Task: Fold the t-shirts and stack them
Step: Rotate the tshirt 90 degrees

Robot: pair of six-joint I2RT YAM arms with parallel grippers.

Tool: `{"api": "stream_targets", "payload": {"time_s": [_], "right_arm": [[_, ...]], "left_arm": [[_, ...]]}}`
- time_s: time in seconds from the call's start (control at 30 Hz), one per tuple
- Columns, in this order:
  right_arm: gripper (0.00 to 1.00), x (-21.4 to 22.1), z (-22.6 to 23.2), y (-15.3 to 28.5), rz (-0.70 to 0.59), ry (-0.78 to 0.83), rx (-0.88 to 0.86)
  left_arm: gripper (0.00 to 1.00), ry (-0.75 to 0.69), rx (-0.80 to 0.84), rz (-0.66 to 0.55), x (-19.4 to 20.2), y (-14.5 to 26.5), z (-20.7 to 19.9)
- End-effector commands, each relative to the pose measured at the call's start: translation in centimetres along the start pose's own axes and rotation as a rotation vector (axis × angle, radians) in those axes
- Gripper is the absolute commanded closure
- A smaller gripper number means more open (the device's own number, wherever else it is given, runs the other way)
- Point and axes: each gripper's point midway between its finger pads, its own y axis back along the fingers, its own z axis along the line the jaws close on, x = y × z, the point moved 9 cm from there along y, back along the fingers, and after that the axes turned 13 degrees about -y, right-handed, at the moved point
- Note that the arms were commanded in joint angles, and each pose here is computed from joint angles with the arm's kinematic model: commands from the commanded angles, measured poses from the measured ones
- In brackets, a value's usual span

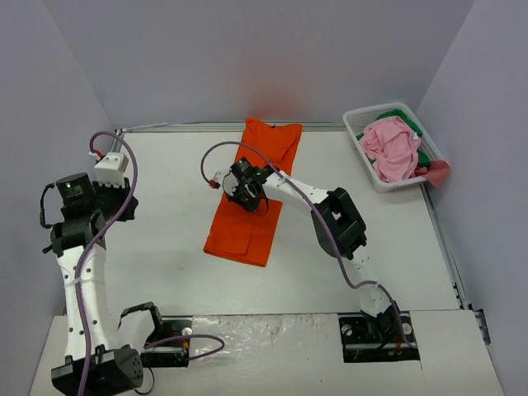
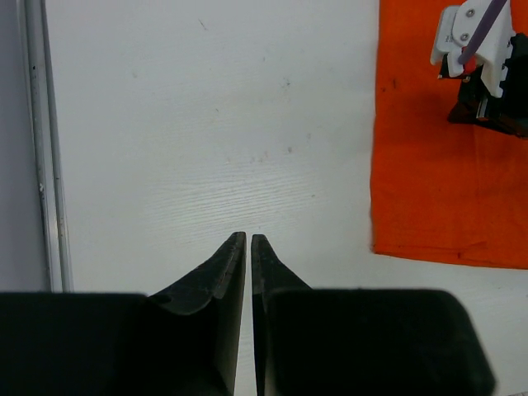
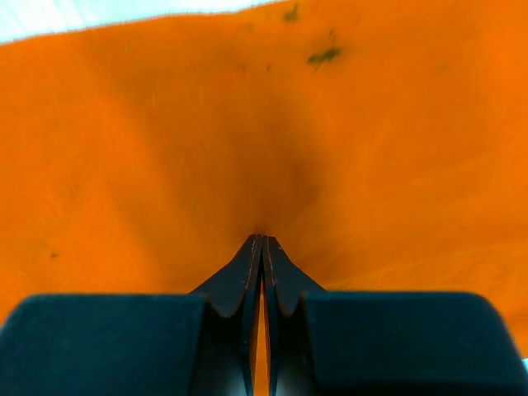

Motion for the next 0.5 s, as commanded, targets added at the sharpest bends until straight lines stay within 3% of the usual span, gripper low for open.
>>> {"api": "stream_targets", "payload": {"time_s": [0.0,0.47], "right_arm": [[1.00,1.8,-0.2,0.4,0.072,-0.001,0.006],[1.00,5.7,-2.4,2.0,0.148,-0.063,0.042]], "left_arm": [[0.92,-0.010,0.004,-0.052,-0.7,0.3,0.0],[0.92,-0.003,0.045,-0.068,-0.8,0.1,-0.3]]}}
